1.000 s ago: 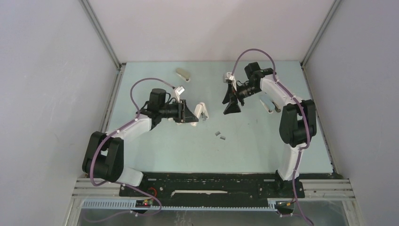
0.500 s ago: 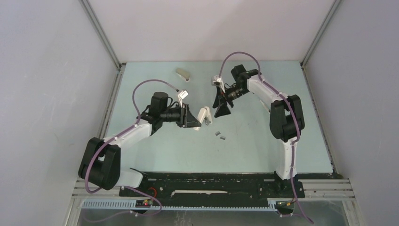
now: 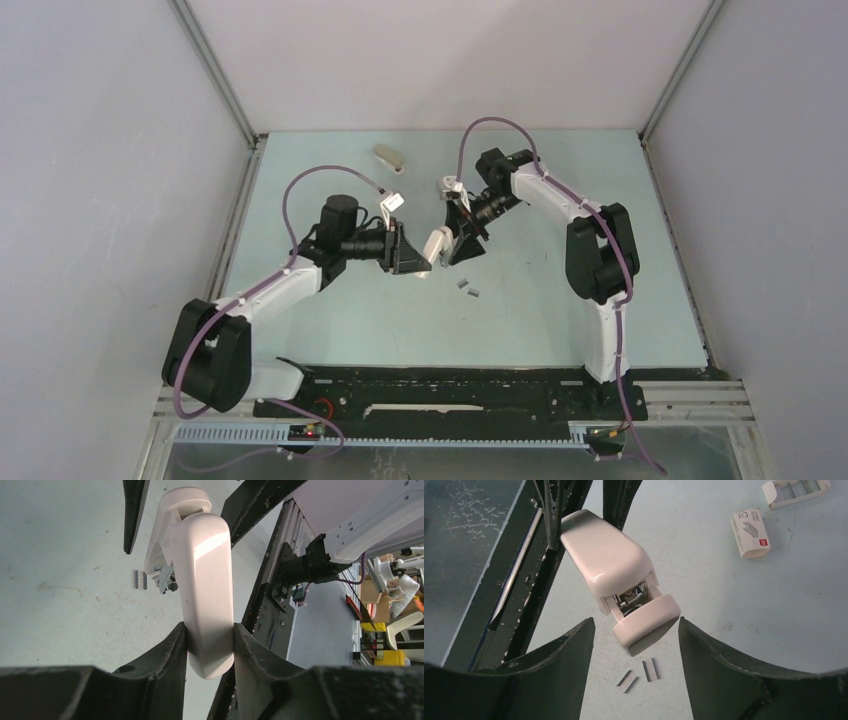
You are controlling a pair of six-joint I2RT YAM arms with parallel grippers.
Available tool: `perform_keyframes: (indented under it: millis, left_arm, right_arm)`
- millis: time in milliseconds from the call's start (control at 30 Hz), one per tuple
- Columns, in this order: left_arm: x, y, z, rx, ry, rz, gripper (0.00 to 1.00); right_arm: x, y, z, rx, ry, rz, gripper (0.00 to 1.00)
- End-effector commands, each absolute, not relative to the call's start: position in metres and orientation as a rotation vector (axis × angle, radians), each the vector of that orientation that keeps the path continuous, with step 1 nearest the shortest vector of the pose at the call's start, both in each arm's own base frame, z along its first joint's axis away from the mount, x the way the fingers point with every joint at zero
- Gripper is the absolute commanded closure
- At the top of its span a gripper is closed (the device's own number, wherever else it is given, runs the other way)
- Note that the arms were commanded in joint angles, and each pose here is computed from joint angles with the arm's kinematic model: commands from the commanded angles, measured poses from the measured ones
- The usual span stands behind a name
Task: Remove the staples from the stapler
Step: Unload the staple at the center of the board.
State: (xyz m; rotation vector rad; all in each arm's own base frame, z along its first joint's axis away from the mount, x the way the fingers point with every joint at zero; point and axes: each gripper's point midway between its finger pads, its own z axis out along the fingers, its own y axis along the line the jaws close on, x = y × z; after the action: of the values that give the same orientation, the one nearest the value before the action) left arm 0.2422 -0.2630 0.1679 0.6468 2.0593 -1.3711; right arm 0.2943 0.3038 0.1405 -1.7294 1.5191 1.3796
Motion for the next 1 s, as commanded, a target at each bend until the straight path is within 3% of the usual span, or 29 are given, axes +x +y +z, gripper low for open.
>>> perform_keyframes:
  millis: [0,367,467,667,967]
  left_arm:
    - [0.235,-0.267,0.184,0.755,1.938,-1.383,0.9]
    - [0.237,-0.268,0.182,0.758,1.937,-1.373,0.89]
    - [0.239,-0.267,0.177,0.752,1.951,-1.36,0.89]
    - [0.245,-0.267,0.167,0.735,1.979,-1.334,0.88]
    - [0.256,-0.268,0.158,0.708,2.009,-1.299,0.88]
  right_arm:
    - [0.288,0.308,0.154,-1.754,1.402,1.408,0.32]
    - [0.29,0.305,0.156,-1.755,1.416,1.396,0.76]
    - [0.293,0.304,0.155,-1.743,1.43,1.392,0.84]
    - [0.306,0.299,0.15,-1.714,1.526,1.312,0.89]
    - [0.335,0.281,0.139,-1.622,1.718,1.067,0.9]
